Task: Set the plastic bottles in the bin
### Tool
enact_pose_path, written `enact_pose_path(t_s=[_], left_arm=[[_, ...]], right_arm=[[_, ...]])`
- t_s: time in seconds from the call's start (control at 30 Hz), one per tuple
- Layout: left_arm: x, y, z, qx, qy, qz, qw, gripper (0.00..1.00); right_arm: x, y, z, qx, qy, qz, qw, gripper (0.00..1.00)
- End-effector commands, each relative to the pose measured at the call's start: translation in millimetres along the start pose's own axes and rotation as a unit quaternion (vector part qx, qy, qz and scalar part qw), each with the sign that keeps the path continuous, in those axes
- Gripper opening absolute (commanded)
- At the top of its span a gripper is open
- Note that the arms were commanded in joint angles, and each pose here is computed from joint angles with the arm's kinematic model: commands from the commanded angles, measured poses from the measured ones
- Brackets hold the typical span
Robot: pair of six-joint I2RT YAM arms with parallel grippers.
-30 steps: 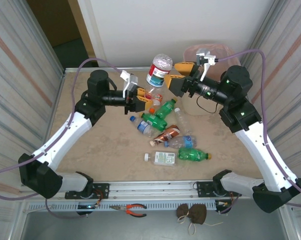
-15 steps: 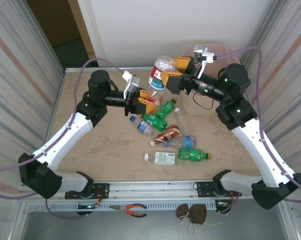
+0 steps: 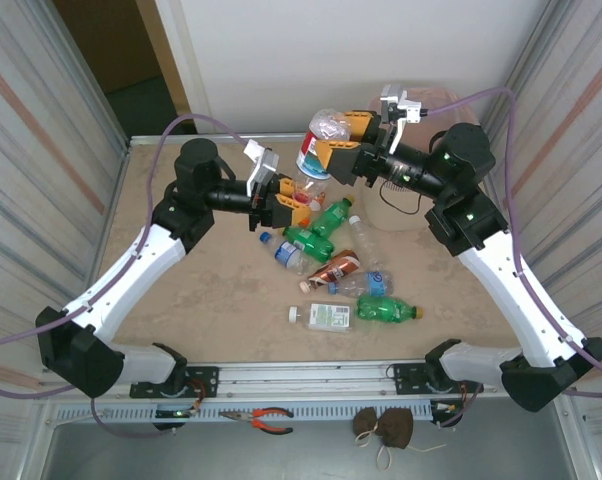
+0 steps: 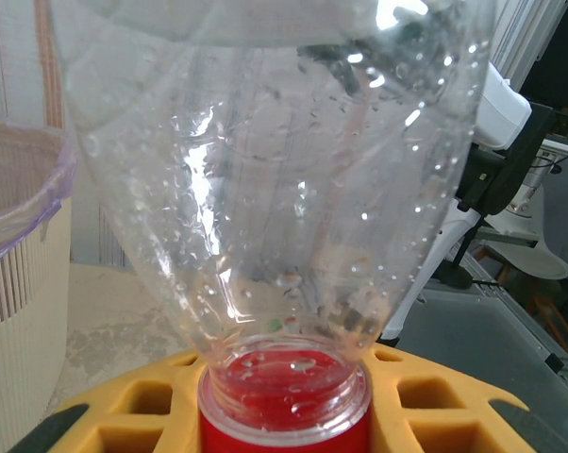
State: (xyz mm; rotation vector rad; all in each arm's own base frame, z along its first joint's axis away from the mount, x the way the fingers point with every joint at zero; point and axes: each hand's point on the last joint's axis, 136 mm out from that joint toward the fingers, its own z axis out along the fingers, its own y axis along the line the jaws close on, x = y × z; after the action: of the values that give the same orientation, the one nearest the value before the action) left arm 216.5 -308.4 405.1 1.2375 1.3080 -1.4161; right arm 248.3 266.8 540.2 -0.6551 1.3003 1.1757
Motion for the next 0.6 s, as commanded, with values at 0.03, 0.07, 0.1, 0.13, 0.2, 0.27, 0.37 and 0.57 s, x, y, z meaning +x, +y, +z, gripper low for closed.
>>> enact_pose_path(t_s=[0.03,0.07,0.1,0.13,0.2,0.27,0.37,0.57], left_arm=[[-20.5,-22.0,-3.7,0.021,-0.013,0.036,0.999,0.13],[-19.9,-21.4,-3.8,0.02,-0.013,0.035,0.999,0.13],[-20.3,-22.4,-3.7,0.021,-0.013,0.036,0.999,0.13],[-19.6,-22.4,-3.7,0.022,-0.013,0.036,0.999,0.13],[-19.9,-22.6,-4.0,0.022,-0.013,0.037,0.999,0.13],[-18.6,-21.5,-3.8,0.021,-0.012,0.035,0.999,0.13],[-18.1,-20.8,-3.9,0.019,-0.013,0.034,0.999,0.14],[-18.7,-20.4,-4.8,0.008,-0.015,0.036,0.999,0.21]], right_arm=[[-14.1,14.6,0.3,-0.021,-0.016,-0.006,1.0,0.74],[-14.8,15.5,0.5,-0.021,-0.017,-0.007,1.0,0.74],[-16.1,16.1,0.5,-0.021,-0.019,-0.007,1.0,0.74],[-16.5,16.3,0.8,-0.02,-0.02,-0.007,1.0,0.73],[-16.6,17.2,1.4,-0.022,-0.021,-0.008,1.0,0.71],[-16.2,17.6,2.4,-0.022,-0.021,-0.008,1.0,0.68],[-16.1,18.1,2.1,-0.022,-0.021,-0.008,1.0,0.64],[-18.0,18.7,-0.4,-0.016,-0.023,-0.013,1.0,0.6]])
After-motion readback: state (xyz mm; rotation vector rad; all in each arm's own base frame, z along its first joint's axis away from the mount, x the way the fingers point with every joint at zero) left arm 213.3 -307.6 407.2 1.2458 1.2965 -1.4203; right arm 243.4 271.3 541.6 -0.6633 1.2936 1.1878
